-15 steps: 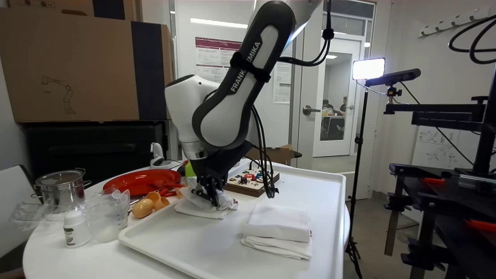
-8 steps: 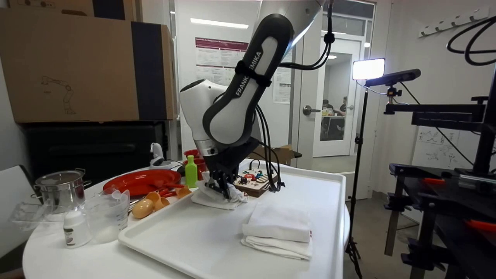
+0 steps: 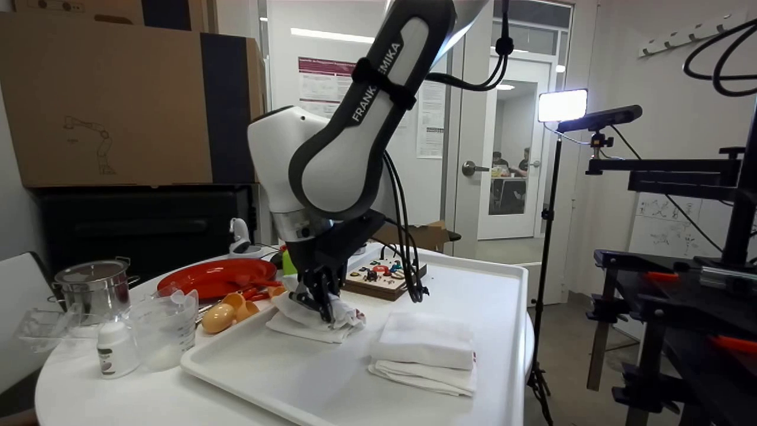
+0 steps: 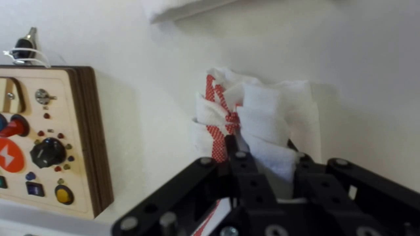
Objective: Wipe the white tray using the white towel next to the board
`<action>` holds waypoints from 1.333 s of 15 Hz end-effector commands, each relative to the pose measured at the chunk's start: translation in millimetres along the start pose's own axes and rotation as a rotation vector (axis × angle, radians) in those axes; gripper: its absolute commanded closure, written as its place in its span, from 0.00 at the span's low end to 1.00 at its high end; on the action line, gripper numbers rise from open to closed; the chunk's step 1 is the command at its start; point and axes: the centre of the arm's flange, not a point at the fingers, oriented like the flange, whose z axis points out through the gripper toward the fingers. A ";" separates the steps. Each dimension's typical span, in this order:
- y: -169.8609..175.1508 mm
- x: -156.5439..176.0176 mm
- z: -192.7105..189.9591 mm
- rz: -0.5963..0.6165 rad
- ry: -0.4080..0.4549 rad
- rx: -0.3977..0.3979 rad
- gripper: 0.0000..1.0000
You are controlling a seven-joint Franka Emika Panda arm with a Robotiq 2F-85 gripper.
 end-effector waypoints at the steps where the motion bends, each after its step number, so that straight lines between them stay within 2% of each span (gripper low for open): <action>1: -12.4 -24.3 -3.2 -0.072 -0.035 0.002 0.95; 5: -24.6 -39.7 -0.4 -0.145 -0.041 0.000 0.95; 15: -75.3 -71.9 -26.0 -0.377 -0.022 0.012 0.95; 20: -87.0 -83.6 -25.5 -0.460 -0.051 0.022 0.95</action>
